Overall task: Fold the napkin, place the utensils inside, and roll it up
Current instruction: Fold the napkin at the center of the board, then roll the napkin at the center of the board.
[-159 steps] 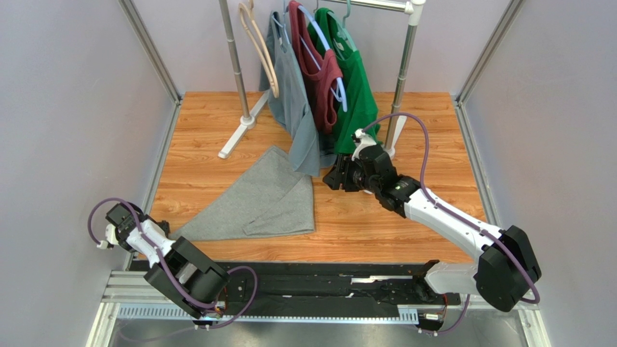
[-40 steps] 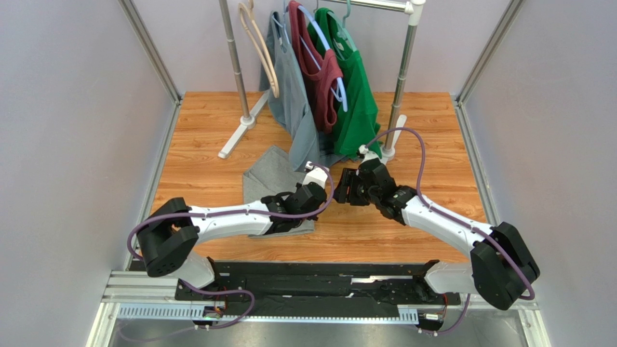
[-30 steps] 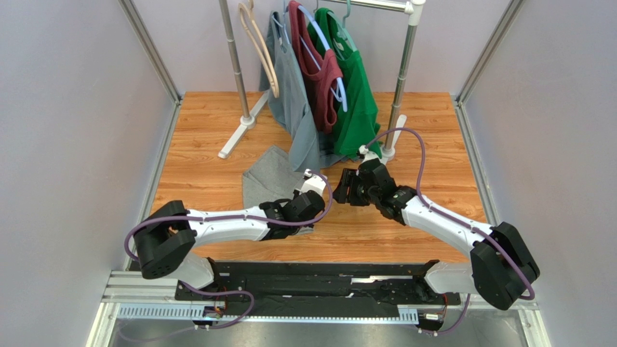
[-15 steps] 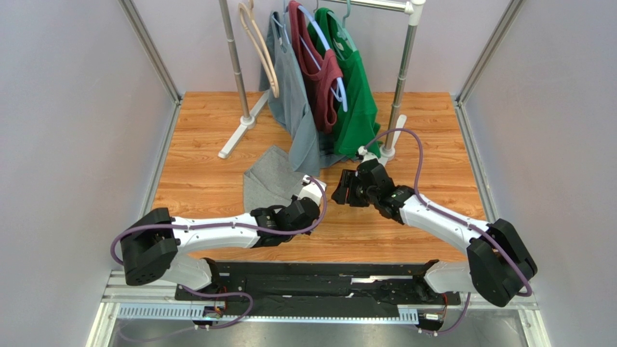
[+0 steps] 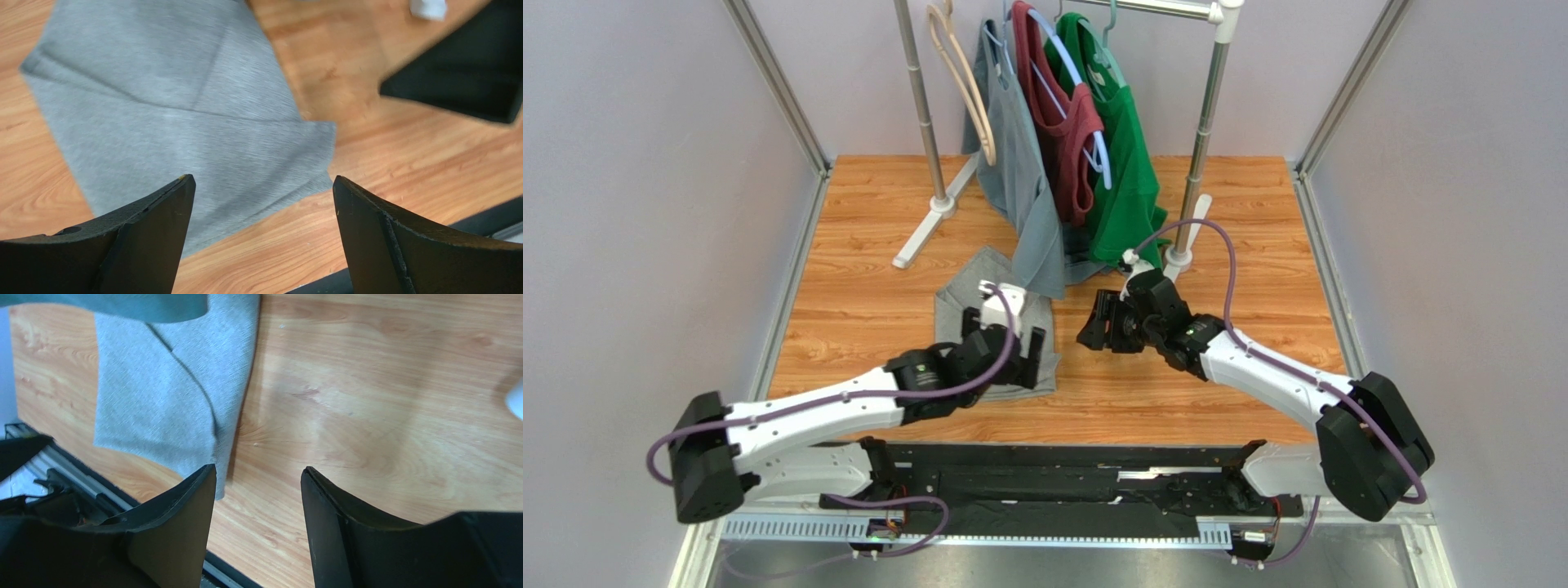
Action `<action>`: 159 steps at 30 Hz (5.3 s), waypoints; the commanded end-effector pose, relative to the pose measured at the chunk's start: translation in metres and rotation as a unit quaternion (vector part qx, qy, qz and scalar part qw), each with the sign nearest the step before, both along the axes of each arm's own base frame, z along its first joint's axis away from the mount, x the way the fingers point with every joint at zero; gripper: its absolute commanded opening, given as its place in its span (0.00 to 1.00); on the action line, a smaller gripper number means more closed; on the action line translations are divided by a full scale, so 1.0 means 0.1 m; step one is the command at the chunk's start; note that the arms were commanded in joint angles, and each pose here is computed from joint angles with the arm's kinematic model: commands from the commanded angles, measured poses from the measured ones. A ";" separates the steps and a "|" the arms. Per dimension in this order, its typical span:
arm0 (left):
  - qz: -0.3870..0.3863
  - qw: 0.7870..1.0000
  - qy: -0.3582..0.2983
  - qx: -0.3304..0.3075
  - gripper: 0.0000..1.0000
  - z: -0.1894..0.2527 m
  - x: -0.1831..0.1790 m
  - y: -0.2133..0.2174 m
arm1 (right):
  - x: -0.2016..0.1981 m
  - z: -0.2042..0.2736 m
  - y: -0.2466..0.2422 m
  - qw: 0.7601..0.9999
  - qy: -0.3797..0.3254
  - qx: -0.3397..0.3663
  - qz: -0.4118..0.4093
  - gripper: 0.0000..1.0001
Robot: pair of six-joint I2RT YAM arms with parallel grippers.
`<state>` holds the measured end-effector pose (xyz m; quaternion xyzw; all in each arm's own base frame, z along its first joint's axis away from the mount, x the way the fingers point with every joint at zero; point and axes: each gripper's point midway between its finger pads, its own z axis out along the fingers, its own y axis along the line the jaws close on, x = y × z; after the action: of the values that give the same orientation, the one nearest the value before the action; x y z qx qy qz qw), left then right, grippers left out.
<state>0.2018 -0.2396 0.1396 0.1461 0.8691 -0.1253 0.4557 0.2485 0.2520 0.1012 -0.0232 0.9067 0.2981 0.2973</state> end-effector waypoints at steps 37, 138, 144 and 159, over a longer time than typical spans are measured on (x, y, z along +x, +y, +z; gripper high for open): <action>0.314 0.936 0.155 -0.022 0.77 -0.78 1.93 1.86 | -0.58 -0.18 0.94 0.993 0.062 0.055 0.086 0.02; 0.221 0.937 0.192 -0.192 0.75 -0.93 0.73 1.39 | -0.40 -0.72 0.84 0.992 0.099 0.035 0.065 0.22; 0.212 0.945 0.184 -0.167 0.77 -0.92 0.68 1.39 | -0.42 -0.71 0.70 0.993 0.106 0.014 0.041 0.15; 0.118 0.985 0.070 -0.104 0.77 -0.50 0.59 1.03 | -0.58 -0.70 0.10 0.989 0.141 -0.043 0.019 0.08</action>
<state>0.2507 -0.1241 0.0574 -0.0666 0.9170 -0.1710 0.3542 0.1950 0.2850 0.0306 -0.0085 0.9433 0.2882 0.1648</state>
